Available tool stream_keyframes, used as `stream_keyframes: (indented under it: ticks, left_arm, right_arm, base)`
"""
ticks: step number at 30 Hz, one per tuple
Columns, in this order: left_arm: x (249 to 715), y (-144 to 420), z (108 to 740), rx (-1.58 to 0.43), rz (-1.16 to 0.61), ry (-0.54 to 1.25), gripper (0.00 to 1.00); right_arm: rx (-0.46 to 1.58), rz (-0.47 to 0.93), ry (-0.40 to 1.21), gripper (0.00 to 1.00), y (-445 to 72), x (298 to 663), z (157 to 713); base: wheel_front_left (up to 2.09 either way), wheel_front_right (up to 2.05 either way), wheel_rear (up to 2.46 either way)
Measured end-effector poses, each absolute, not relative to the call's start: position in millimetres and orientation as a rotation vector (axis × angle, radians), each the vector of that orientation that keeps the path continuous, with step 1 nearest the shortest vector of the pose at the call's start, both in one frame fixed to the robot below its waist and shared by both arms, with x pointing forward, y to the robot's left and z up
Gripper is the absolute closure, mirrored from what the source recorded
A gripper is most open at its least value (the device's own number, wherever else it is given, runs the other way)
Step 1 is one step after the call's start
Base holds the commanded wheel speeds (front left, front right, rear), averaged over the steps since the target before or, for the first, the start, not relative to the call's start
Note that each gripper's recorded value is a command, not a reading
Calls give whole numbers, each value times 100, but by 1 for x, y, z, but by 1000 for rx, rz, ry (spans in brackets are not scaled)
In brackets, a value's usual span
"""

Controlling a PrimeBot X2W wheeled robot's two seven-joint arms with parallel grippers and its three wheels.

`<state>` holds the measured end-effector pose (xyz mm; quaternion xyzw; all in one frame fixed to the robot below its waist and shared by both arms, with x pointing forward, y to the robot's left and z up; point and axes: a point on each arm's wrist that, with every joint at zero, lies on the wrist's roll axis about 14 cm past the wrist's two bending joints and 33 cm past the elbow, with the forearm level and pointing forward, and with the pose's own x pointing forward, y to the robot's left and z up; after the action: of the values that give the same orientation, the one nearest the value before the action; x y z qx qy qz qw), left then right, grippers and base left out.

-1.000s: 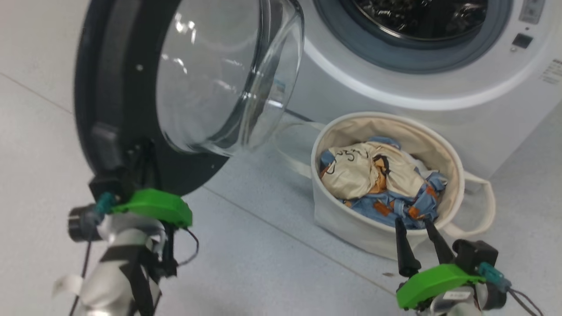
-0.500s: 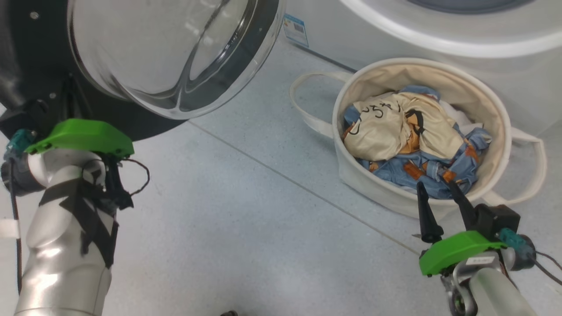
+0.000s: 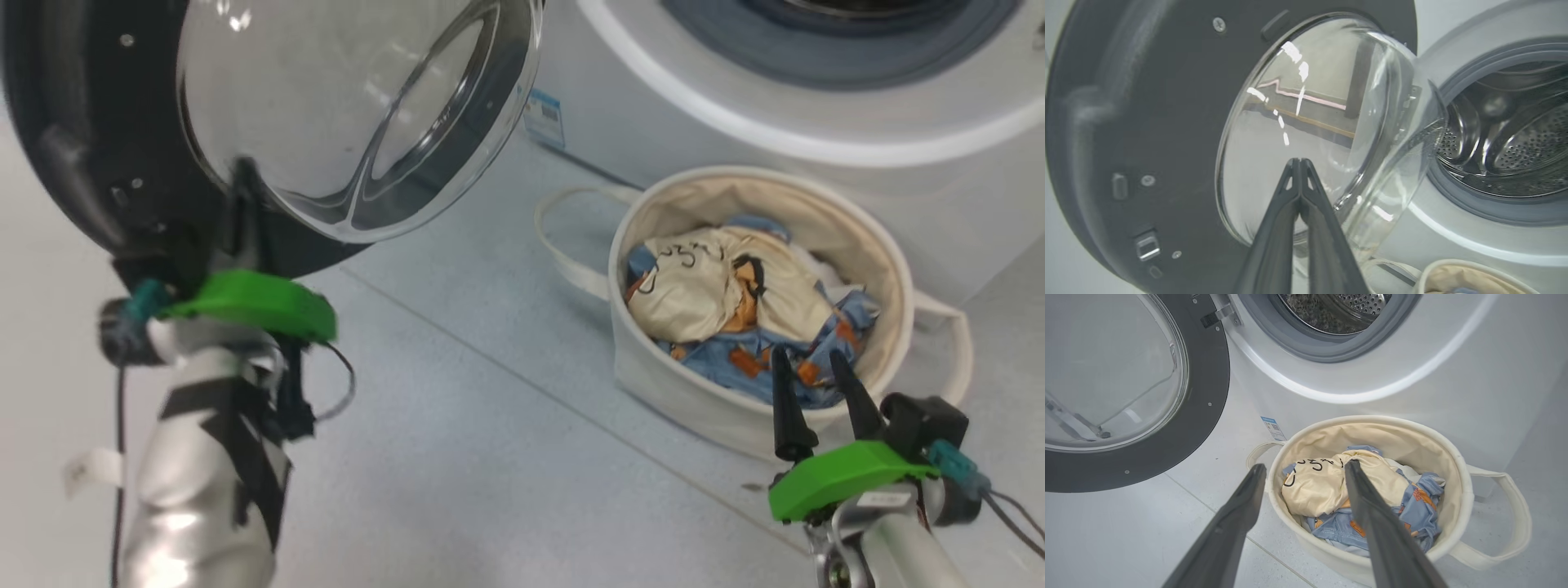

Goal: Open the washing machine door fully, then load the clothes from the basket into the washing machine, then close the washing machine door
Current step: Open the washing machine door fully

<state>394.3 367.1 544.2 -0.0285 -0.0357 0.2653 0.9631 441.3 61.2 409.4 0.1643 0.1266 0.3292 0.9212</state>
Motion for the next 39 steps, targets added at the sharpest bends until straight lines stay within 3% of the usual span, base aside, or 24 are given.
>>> stream_keyframes:
  ticks: [8, 15, 21, 34, 35, 36, 39]
  left_arm:
    - [379, 299, 536, -101, 308, -85, 100]
    - [374, 214, 510, -185, 71, -41, 100]
    - [375, 162, 499, -205, -63, -13, 100]
    - [384, 103, 497, -230, -208, 0, 100]
    - [384, 103, 496, -230, -205, 3, 86]
    - [384, 103, 496, -230, -201, 3, 0]
    - [384, 102, 495, -231, -200, 5, 0]
  right_arm:
    - [371, 632, 129, 0, 45, 426, 465]
    - [386, 538, -20, 0, -2, 411, 513]
    - [289, 477, -140, 0, -35, 395, 543]
    - [275, 266, -166, 0, -109, 375, 542]
    - [274, 259, -164, 0, -111, 374, 541]
    - [273, 252, -161, 0, -114, 374, 540]
    - [272, 241, -152, 0, -117, 373, 537]
  base:
    - [0, 0, 0]
    - [0, 0, 0]
    - [0, 0, 0]
    - [0, 0, 0]
    - [0, 0, 0]
    - [0, 0, 0]
    - [0, 0, 0]
